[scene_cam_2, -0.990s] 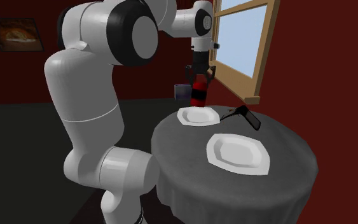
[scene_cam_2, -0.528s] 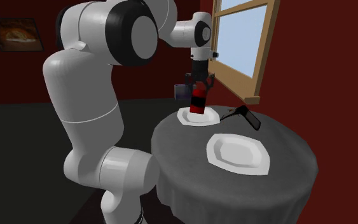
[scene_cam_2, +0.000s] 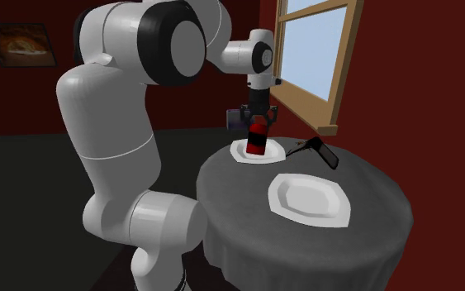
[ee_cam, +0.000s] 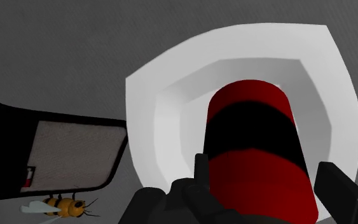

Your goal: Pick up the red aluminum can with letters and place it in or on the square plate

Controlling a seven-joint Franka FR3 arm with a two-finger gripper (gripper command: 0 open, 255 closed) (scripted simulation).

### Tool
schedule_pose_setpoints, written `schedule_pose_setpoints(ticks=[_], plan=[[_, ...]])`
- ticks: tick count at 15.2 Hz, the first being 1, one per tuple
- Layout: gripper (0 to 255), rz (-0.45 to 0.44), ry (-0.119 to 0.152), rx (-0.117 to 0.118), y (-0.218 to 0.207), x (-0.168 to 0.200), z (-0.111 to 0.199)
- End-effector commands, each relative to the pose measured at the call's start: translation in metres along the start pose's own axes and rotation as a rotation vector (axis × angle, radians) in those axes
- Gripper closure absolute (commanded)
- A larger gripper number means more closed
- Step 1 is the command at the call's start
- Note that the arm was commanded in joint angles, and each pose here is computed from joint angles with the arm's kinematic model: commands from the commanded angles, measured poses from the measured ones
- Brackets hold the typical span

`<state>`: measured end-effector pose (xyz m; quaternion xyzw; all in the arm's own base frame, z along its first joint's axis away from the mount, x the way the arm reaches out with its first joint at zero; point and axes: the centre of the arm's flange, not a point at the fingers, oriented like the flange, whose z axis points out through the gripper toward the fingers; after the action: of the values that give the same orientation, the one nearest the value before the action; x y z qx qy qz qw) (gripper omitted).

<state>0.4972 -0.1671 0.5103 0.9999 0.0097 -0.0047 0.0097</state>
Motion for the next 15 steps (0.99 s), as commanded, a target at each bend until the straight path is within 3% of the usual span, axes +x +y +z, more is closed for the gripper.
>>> schedule_pose_setpoints(ticks=[1,7,8,13,15], plan=[[255,0.0,-0.008,0.001,0.0,0.001,0.007],[255,0.0,-0.008,0.001,0.0,0.001,0.007],[0,0.0,-0.008,0.001,0.001,0.001,0.008],[0,0.0,-0.008,0.001,0.0,0.001,0.007],[0,0.0,-0.008,0.001,0.0,0.001,-0.02]])
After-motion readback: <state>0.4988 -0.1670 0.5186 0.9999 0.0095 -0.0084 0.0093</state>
